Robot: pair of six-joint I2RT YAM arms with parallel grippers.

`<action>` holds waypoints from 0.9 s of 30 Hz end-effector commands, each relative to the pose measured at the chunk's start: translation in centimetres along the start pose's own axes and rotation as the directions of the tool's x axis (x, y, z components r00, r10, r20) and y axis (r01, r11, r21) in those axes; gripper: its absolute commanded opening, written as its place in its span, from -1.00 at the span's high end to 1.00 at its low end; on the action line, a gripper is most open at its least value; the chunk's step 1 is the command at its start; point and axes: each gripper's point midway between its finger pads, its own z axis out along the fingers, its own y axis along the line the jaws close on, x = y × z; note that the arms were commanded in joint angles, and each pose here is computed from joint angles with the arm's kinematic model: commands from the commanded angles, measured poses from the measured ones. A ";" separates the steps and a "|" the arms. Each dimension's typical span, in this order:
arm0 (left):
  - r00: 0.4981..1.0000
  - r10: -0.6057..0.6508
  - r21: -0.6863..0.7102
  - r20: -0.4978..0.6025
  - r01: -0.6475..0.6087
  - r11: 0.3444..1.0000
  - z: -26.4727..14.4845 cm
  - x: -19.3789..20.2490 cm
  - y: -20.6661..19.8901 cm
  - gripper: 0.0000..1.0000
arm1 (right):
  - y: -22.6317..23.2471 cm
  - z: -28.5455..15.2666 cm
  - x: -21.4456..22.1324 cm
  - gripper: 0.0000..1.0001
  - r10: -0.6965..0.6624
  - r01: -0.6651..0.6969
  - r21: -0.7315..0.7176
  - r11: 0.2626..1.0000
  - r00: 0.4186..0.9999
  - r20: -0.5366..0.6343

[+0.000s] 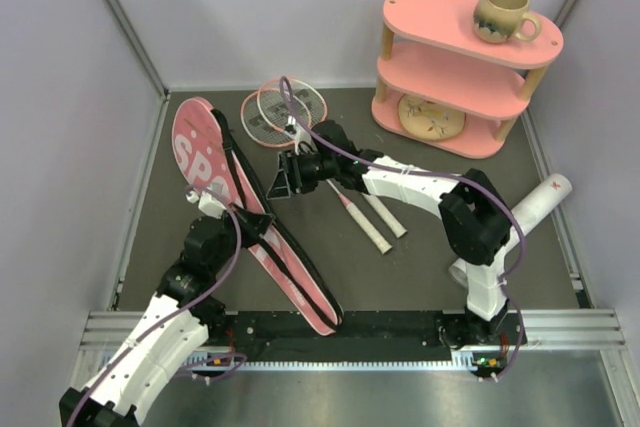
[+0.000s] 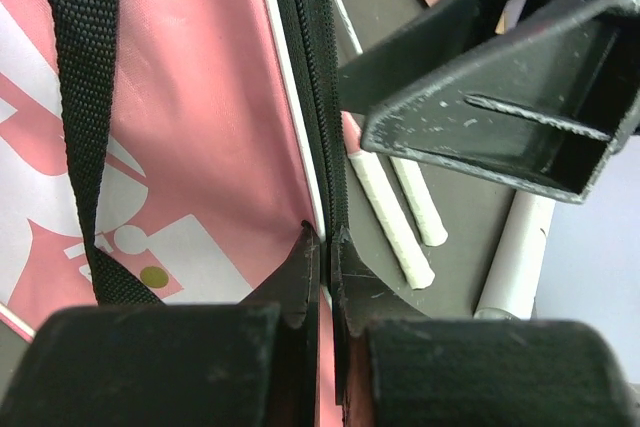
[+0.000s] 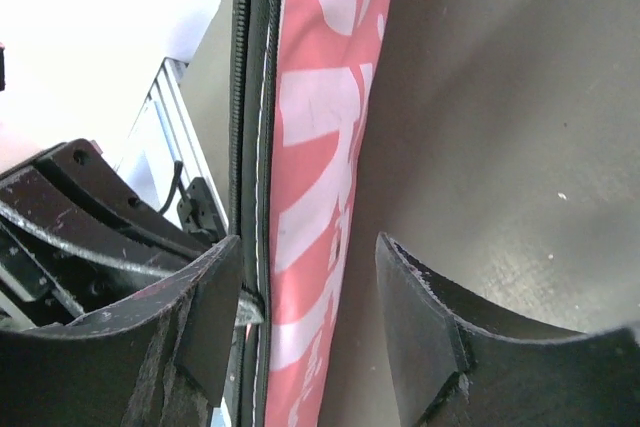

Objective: Pack up the badminton gear

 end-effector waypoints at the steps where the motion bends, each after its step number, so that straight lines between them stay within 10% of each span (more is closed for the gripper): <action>1: 0.999 0.024 0.070 0.042 -0.027 0.997 -0.3 -0.7 -1.1 1.00 | 3.6 1.3 -2.9 -0.09 -0.075 0.079 -0.070 0.994 0.995 0.069; 15: 0.998 0.024 0.123 0.055 -0.031 0.992 -1.2 -0.4 -1.4 1.00 | 3.3 3.4 -2.1 0.12 -0.163 0.163 0.010 0.987 0.986 0.022; 27: 0.998 0.016 0.120 0.061 -0.023 0.993 -1.5 -0.3 -1.1 1.00 | 3.4 1.8 -5.4 -0.15 -0.125 0.125 0.008 0.992 0.989 0.081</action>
